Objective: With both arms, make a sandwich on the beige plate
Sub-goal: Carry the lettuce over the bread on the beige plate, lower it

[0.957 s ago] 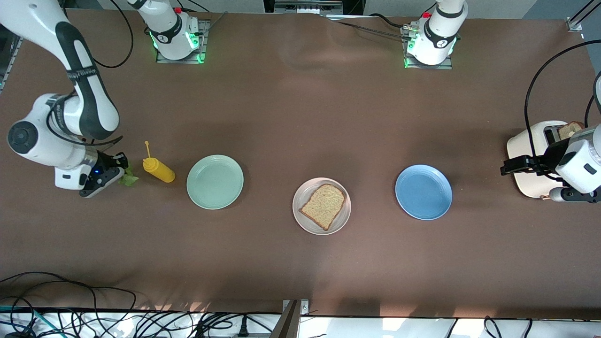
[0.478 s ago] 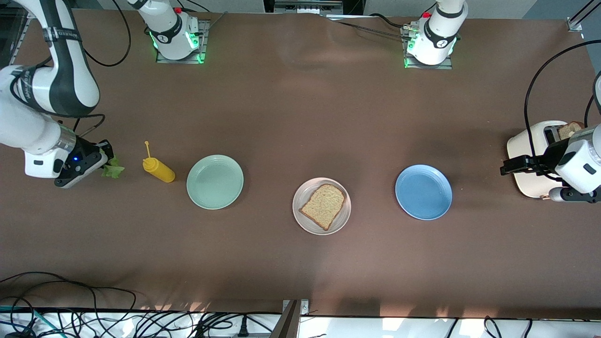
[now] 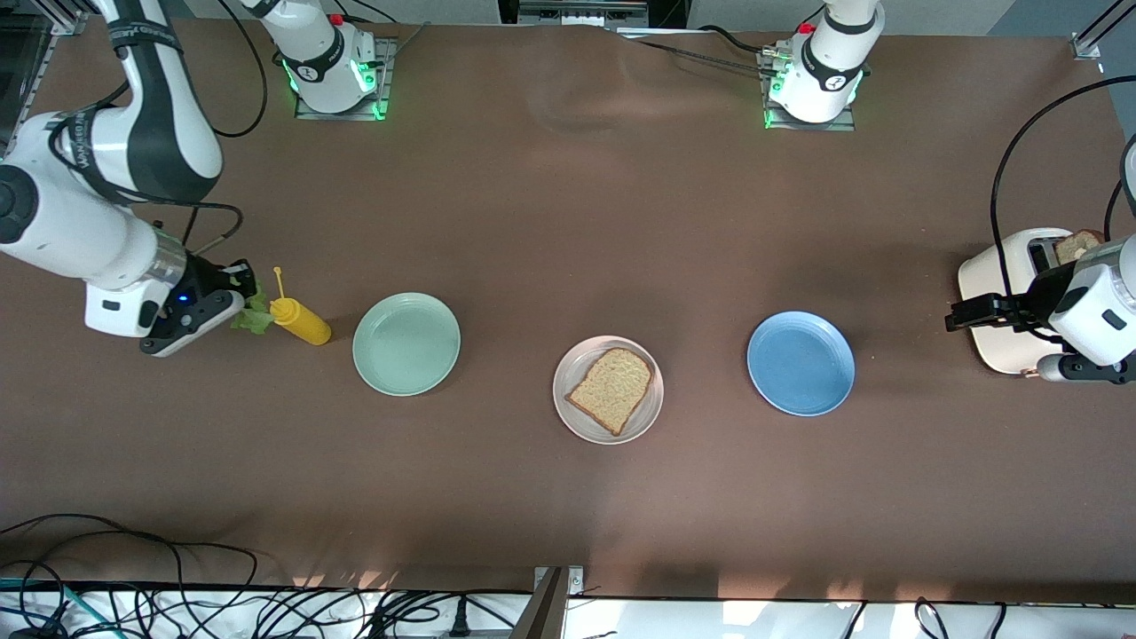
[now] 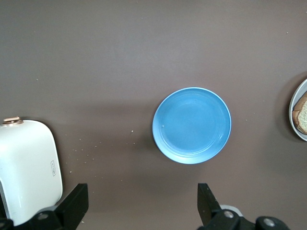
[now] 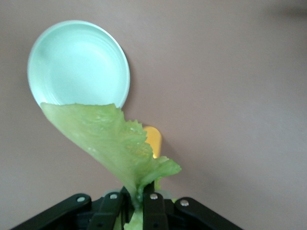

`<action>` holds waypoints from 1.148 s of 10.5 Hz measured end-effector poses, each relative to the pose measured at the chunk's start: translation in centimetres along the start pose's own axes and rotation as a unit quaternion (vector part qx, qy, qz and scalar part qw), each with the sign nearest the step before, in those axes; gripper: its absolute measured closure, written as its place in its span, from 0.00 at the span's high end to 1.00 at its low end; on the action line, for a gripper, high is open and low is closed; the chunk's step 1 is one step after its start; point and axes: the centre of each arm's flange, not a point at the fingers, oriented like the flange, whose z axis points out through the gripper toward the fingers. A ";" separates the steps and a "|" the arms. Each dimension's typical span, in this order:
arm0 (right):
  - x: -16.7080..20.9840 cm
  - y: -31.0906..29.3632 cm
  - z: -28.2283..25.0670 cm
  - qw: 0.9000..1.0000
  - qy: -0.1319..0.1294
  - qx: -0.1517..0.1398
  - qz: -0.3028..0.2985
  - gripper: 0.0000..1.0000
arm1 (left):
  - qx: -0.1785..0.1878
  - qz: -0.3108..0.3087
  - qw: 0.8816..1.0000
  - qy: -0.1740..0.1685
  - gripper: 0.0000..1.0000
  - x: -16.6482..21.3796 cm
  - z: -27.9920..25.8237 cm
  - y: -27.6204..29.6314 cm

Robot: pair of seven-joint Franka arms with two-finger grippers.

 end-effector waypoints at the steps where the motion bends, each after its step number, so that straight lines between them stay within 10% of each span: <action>1: 1.3 -2.3 -0.1 1.000 0.000 0.002 0.016 0.09 | 0.000 0.000 1.000 0.000 1.00 0.0 0.0 0.0; 12: 16.7 -34.4 8.8 0.974 0.012 0.041 0.222 0.09 | 0.000 0.005 1.000 -0.003 1.00 0.1 0.3 0.6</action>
